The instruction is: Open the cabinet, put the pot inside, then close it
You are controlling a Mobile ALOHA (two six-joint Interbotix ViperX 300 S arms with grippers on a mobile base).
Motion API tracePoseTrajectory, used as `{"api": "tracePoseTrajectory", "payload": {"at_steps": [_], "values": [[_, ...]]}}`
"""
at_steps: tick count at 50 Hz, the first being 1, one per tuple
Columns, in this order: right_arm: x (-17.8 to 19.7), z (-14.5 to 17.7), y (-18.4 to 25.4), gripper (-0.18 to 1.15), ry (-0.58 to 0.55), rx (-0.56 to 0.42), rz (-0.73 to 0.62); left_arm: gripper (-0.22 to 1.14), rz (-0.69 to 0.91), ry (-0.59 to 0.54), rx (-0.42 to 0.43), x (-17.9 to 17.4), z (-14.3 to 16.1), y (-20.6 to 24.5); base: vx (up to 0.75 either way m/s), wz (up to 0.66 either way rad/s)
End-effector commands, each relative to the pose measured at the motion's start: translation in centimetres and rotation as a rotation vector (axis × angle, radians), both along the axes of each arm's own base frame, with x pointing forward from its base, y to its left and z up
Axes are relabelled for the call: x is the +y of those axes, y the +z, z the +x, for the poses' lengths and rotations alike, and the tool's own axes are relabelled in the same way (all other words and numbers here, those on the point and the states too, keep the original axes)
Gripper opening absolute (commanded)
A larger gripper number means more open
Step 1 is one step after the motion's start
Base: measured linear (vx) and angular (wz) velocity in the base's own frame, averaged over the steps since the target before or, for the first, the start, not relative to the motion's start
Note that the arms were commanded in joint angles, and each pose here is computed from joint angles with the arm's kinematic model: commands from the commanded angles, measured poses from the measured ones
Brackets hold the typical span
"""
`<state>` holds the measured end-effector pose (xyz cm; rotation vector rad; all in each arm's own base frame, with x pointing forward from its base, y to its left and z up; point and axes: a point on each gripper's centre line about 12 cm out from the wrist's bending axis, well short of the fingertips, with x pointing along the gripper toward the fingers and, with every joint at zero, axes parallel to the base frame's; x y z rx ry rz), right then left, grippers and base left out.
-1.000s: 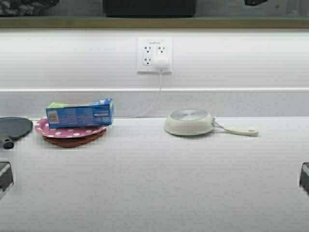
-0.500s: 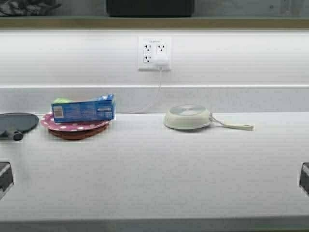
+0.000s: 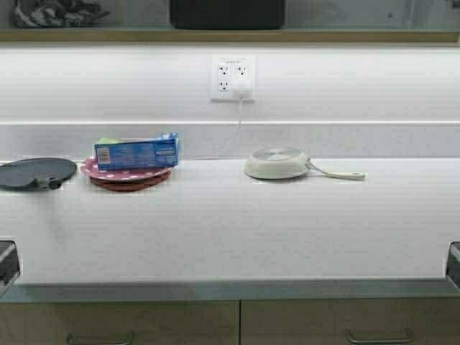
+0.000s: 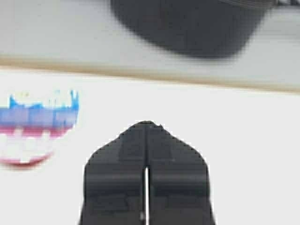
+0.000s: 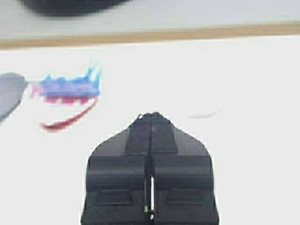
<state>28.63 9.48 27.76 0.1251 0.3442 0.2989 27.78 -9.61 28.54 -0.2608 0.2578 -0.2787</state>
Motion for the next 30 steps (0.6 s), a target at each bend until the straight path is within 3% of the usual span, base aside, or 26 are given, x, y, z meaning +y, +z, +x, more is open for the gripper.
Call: {"api": "tracePoseTrajectory", "payload": {"at_steps": [1, 13, 30], "values": [[0.2, -0.5, 0.6, 0.08, 0.019, -0.025, -0.015, 0.03, 0.039, 0.027, -0.006, 1.2, -0.4, -0.3, -0.19, 0.00], [-0.4, -1.6, 3.3, 0.08, -0.003, -0.078, -0.005, 0.03, 0.098, 0.028, 0.015, 2.2, -1.4, -0.5, -0.22, -0.02], [-2.5, -2.4, 4.2, 0.08, -0.077, -0.074, -0.073, 0.03, 0.143, 0.001, 0.003, 2.1, -1.7, 1.1, -0.21, 0.01]]}}
